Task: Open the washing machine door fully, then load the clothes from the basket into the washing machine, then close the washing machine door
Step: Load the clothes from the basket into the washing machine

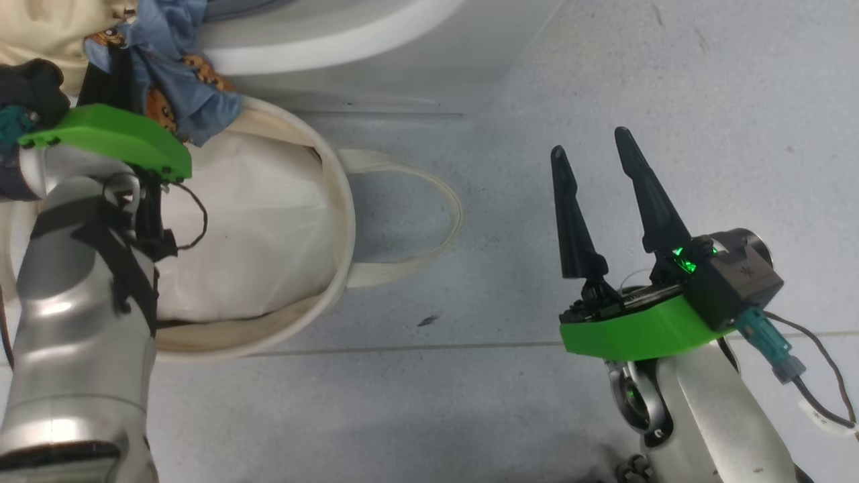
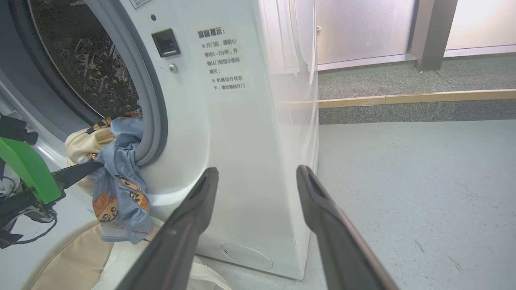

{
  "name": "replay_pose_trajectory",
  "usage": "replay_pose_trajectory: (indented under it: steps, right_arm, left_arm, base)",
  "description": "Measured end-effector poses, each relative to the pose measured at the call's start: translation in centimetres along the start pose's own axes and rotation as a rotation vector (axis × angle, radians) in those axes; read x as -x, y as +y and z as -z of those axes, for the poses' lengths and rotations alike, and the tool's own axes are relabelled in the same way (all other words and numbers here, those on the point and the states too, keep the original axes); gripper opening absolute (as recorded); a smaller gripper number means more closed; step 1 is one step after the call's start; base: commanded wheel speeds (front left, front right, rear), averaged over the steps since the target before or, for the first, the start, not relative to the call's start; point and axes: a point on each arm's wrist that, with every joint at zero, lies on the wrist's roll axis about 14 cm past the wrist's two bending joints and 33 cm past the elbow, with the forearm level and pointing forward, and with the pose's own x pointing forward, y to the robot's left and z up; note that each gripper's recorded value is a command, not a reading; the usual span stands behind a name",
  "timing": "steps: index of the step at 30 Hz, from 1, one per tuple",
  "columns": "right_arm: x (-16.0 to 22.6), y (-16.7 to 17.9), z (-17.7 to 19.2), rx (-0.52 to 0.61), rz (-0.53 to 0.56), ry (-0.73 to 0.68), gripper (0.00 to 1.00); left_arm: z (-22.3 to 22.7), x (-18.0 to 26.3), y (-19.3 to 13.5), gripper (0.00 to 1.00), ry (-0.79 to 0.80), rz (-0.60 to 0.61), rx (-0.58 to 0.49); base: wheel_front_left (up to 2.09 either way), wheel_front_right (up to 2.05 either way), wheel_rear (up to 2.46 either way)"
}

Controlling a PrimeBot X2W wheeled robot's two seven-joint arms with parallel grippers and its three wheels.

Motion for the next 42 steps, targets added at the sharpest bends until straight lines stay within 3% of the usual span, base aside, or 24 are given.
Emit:
replay_pose_trajectory:
  steps: [8,12,22,27,32,39,42]
  right_arm:
    - [0.3,1.3,-2.7,-0.002,-0.026,-0.055,1.00]
    - [0.4,2.2,-3.9,-0.004,-0.044,-0.081,1.00]
    - [0.9,1.2,-4.0,-0.009,-0.014,-0.078,1.00]
    - [0.8,0.5,-2.7,-0.016,0.001,-0.053,1.00]
    - [0.8,-0.5,-0.8,-0.023,0.024,-0.011,1.00]
    - [0.8,-2.6,2.5,-0.031,0.069,0.057,1.00]
    - [0.5,-3.3,3.5,-0.030,0.078,0.074,1.00]
  left_arm:
    - [-4.1,3.4,-0.6,0.00,-0.146,0.028,-0.072]
    - [-8.4,4.4,-0.9,0.00,-0.270,0.027,-0.104]
    - [-15.1,4.8,-3.1,0.00,-0.495,0.061,-0.120]
    - [-18.6,3.1,-3.3,0.00,-0.589,0.051,-0.156]
    - [-22.6,0.4,-2.3,0.00,-0.677,0.002,-0.127]
    - [-23.2,-4.0,-3.6,0.00,-0.717,0.000,-0.212]
    - [-21.3,-6.2,-4.2,0.00,-0.673,0.003,-0.224]
  base:
    - [0.00,0.00,0.00]
    - [0.00,0.00,0.00]
    - [0.00,0.00,0.00]
    - [0.00,0.00,0.00]
    - [0.00,0.00,0.00]
    - [0.00,0.00,0.00]
    - [0.00,0.00,0.00]
